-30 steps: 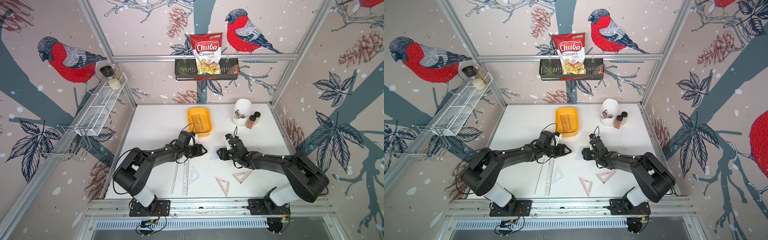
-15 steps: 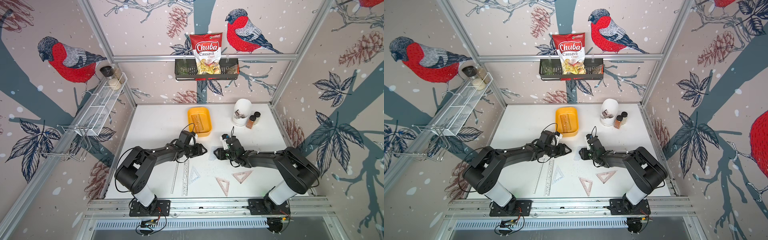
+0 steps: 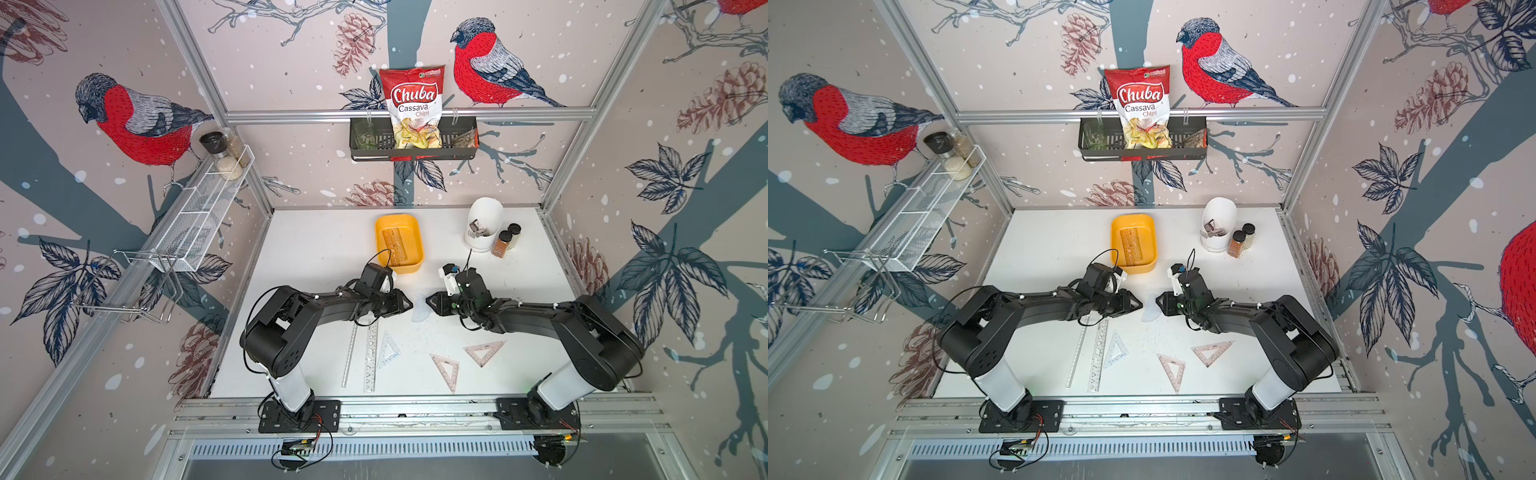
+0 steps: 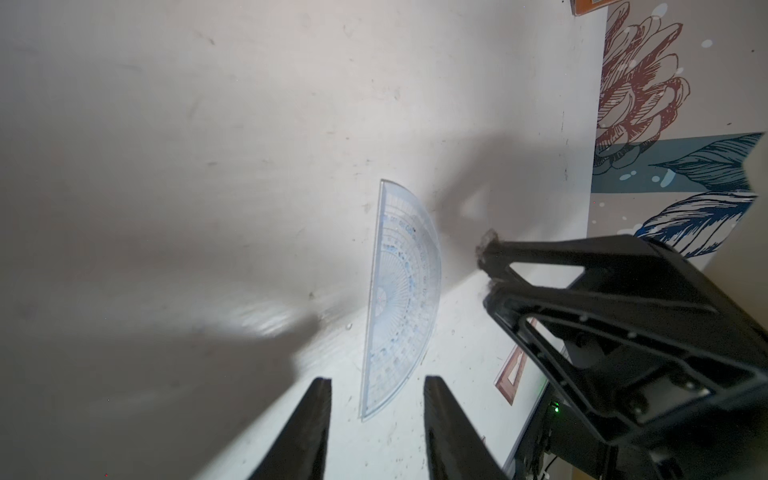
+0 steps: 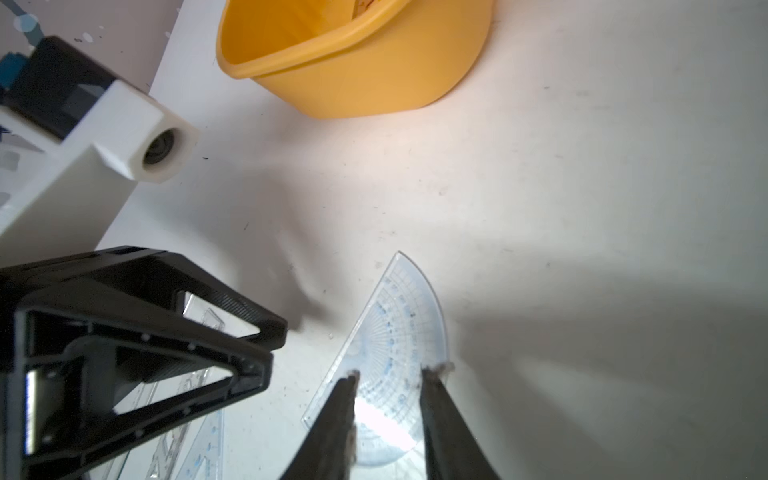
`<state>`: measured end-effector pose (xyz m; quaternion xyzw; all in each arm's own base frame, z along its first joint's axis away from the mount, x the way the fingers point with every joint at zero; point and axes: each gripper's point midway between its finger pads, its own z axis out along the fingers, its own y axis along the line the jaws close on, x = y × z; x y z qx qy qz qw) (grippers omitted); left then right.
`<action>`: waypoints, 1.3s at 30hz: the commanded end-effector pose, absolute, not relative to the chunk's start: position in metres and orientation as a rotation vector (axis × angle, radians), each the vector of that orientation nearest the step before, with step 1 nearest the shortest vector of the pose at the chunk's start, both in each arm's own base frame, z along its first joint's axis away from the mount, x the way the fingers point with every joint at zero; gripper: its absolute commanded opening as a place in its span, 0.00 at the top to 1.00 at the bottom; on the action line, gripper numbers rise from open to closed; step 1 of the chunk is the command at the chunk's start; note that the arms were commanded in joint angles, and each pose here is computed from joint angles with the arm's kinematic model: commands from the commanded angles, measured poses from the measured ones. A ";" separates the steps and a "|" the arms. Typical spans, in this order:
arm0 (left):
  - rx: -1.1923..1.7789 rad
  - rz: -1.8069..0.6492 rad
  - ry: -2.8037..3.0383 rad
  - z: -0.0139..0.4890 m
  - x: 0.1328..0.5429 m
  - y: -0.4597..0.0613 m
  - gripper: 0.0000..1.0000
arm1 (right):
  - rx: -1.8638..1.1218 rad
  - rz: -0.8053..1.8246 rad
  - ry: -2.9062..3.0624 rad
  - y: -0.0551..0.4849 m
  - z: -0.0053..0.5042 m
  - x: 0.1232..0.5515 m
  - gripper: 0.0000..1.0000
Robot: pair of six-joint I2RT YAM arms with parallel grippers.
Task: Put the scattered rulers into the storage box
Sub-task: Pick up the ruler from the center of the board.
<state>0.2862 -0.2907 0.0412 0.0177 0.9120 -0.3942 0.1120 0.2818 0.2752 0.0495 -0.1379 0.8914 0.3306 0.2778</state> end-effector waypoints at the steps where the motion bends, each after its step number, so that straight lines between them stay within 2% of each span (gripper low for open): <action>1: 0.077 -1.169 2.656 0.043 0.291 -0.295 0.58 | -0.366 0.953 2.371 0.281 0.052 0.280 0.74; 7: 0.078 -1.164 2.669 0.037 0.292 -0.297 0.58 | -0.352 0.943 2.399 0.276 0.040 0.276 0.79; 24: 0.077 -1.184 2.708 0.020 0.287 -0.302 0.53 | -0.328 0.921 2.459 0.266 0.012 0.267 0.80; 39: 0.061 -1.185 2.708 0.021 0.282 -0.298 0.53 | -0.313 1.047 2.373 0.278 0.041 0.279 0.79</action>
